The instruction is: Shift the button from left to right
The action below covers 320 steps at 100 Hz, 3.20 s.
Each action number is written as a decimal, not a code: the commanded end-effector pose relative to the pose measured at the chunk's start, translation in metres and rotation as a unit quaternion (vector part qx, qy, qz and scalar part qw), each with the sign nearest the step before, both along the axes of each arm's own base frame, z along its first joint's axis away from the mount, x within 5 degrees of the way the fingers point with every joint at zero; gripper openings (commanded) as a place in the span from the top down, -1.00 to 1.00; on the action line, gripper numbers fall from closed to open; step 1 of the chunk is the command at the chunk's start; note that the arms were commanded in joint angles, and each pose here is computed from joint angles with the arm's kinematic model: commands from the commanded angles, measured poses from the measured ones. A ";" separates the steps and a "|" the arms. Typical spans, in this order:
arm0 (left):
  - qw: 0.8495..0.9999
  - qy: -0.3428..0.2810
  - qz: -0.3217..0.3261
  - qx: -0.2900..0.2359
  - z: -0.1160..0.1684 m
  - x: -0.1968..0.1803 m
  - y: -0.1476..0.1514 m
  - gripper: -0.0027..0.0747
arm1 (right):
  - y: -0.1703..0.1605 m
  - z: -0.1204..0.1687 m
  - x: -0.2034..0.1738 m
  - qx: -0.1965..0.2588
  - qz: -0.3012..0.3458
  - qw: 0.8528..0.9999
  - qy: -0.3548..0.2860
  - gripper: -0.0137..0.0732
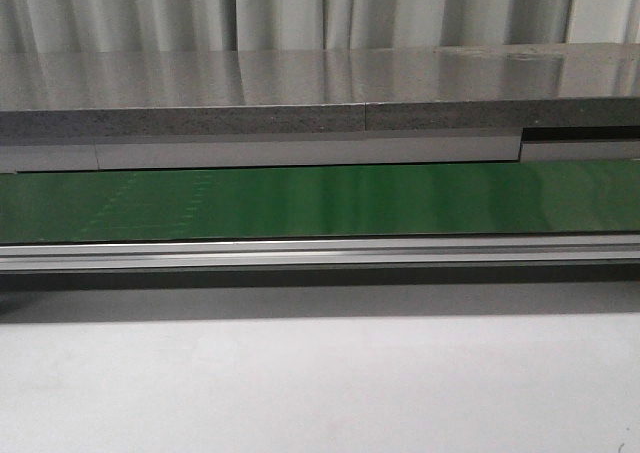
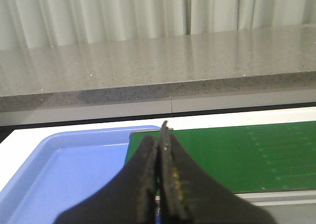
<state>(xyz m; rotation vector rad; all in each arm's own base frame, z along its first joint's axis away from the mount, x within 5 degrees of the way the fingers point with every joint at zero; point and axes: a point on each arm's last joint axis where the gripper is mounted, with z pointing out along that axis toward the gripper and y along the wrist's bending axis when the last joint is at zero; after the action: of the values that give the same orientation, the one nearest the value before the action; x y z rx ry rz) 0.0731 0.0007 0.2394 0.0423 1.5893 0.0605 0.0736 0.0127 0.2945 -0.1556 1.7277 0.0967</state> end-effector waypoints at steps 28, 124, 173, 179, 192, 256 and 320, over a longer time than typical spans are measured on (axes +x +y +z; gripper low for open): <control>0.999 -0.045 0.010 -0.005 0.015 0.000 0.002 0.98 | -0.001 0.016 0.000 0.006 -0.006 0.999 -0.051 0.83; 0.999 -0.045 0.010 -0.005 0.015 0.000 0.002 0.98 | -0.001 0.016 0.000 0.005 -0.006 0.999 -0.051 0.84; 0.999 -0.045 0.010 -0.005 0.015 0.000 0.002 0.98 | -0.008 -0.041 -0.021 0.021 -0.036 0.994 -0.100 0.84; 0.999 -0.045 0.010 -0.005 0.015 0.000 0.002 0.98 | -0.008 -0.052 -0.023 0.022 -0.036 0.994 -0.104 0.84; 0.999 -0.045 0.010 -0.005 0.015 0.000 0.002 0.98 | -0.009 -0.069 -0.024 0.023 -0.037 0.992 -0.117 0.84; 0.999 -0.045 0.010 -0.005 0.015 0.000 0.002 0.98 | -0.008 -0.087 -0.019 0.023 -0.038 0.992 -0.115 0.84; 0.999 -0.045 0.010 -0.005 0.015 0.000 0.002 0.98 | -0.008 -0.087 -0.019 0.023 -0.038 0.992 -0.115 0.84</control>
<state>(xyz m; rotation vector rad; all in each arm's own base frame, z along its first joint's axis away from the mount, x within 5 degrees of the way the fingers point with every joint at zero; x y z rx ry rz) 0.0731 0.0007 0.2394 0.0423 1.5893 0.0605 0.0566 0.0047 0.1941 -0.0674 1.6136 0.0645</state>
